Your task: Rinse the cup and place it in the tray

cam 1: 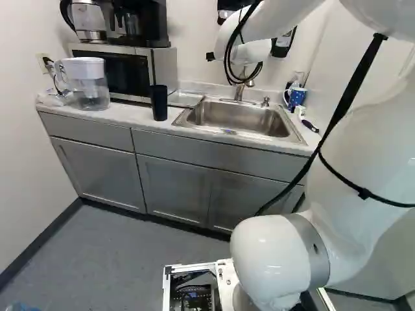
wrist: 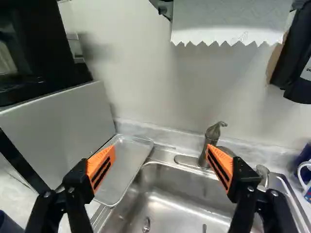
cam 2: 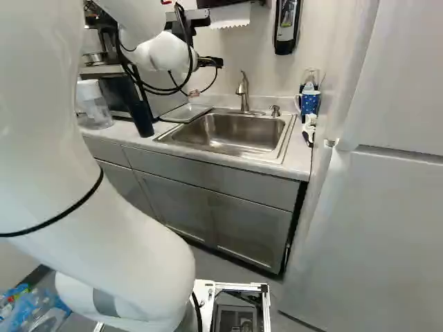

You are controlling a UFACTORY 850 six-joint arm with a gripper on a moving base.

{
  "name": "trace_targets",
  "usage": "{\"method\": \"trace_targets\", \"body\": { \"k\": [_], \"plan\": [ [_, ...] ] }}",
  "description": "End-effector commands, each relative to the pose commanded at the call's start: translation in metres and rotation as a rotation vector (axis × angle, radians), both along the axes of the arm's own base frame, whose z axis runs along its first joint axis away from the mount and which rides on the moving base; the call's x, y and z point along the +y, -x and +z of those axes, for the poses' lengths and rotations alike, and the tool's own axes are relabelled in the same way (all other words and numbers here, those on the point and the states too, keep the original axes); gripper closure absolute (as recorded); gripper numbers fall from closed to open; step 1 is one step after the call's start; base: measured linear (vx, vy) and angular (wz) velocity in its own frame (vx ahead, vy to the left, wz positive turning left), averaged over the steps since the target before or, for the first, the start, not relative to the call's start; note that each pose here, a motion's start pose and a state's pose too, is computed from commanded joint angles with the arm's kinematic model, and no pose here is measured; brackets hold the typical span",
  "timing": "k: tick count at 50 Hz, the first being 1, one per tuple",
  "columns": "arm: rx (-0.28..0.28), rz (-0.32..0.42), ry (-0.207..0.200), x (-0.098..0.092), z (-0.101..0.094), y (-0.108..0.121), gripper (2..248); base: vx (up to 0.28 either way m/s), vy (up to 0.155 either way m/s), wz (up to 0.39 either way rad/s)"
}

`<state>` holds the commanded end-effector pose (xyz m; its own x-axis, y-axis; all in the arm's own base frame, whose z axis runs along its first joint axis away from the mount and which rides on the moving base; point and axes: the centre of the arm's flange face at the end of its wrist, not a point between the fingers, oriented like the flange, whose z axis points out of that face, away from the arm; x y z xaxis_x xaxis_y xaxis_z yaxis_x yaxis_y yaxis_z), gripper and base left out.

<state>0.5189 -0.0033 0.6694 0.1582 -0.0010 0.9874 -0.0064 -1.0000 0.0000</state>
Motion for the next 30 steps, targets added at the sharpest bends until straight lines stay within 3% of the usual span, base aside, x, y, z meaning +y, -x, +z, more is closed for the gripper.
{"method": "trace_targets", "body": {
  "k": [30],
  "plan": [
    [0.065, -0.047, -0.002, -0.028, -0.007, -0.054, 3, 0.0, 0.0, 0.0]
  ]
}}
